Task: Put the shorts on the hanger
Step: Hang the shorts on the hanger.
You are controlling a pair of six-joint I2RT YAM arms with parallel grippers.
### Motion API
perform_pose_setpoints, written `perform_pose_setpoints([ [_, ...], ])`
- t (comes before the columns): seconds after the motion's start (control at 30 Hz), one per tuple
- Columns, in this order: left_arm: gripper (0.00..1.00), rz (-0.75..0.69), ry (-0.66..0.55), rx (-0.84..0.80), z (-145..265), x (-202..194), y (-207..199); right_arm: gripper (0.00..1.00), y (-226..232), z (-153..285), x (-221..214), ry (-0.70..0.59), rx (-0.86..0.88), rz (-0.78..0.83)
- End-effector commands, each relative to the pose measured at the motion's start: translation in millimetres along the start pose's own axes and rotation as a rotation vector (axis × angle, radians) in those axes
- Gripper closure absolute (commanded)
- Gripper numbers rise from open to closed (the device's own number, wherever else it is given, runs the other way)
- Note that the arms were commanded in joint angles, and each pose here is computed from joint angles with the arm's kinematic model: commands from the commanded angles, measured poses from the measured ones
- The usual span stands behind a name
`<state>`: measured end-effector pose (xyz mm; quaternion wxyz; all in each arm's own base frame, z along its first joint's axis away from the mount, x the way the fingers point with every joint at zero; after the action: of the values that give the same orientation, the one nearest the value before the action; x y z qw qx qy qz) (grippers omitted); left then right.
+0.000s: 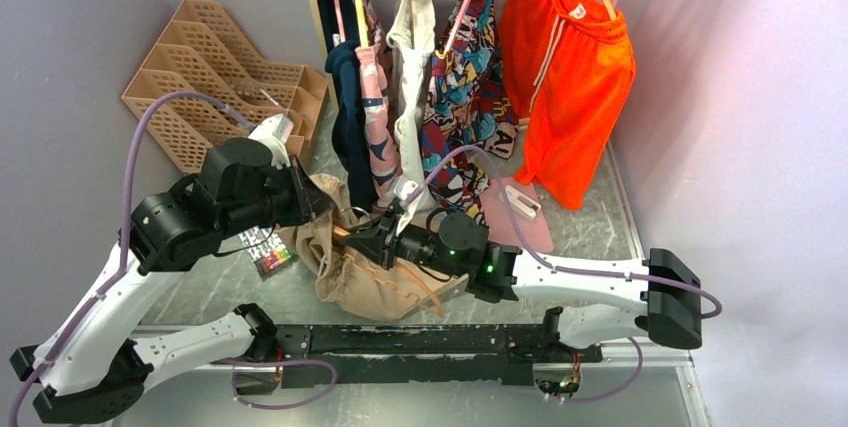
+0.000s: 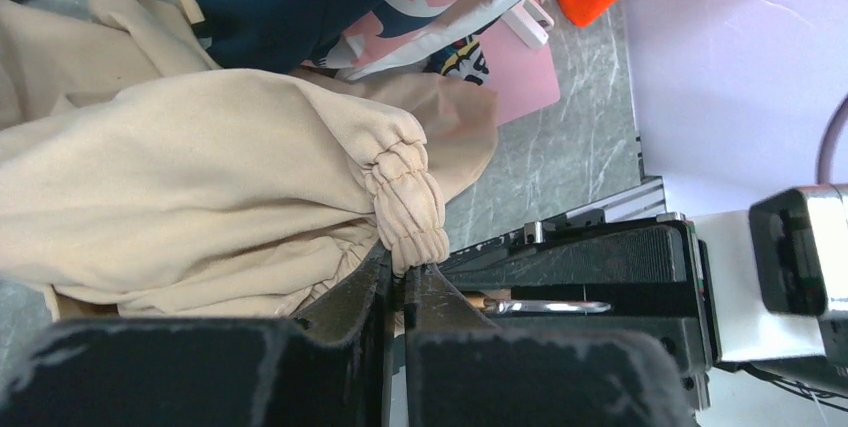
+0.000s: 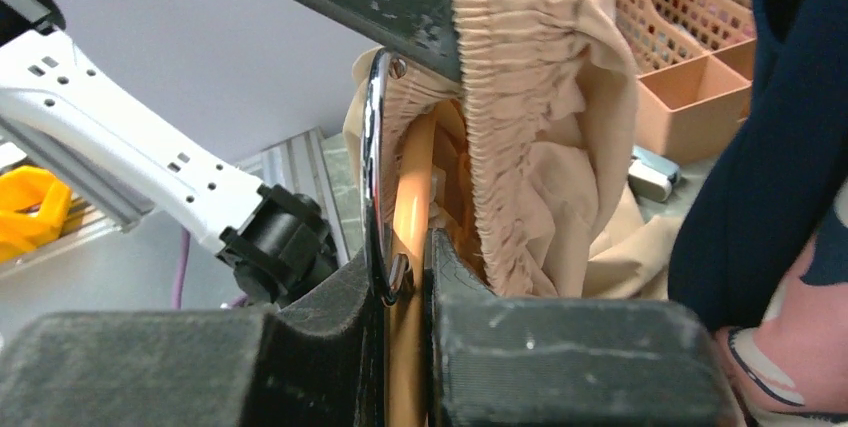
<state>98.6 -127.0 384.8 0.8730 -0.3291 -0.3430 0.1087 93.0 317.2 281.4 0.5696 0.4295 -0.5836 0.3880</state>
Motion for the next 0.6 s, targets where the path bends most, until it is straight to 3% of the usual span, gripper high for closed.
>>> perform_pose_setpoints([
  [0.0, 0.93, -0.007, -0.011, -0.095, 15, 6, -11, 1.0, -5, 7, 34, -0.249, -0.102, -0.042],
  [0.33, 0.93, -0.001, -0.081, -0.093, 39, 18, -16, 1.0, -16, 13, 35, -0.151, -0.238, -0.018],
  [0.57, 0.93, 0.009, -0.044, -0.12, 29, 19, -25, 1.0, -10, 6, 51, -0.182, -0.141, 0.038],
])
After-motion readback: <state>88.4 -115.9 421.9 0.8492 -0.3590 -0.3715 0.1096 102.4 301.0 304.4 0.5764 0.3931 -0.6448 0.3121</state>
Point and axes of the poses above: each gripper's point midway between its finger pads, its own z axis back along the fingers, its own y axis along the line the jaws close on, x = y × z, the point moved 10 cm from there along z, back along the fingers, and after that the axes turned 10 degrees about z, right-handed, at the moved point
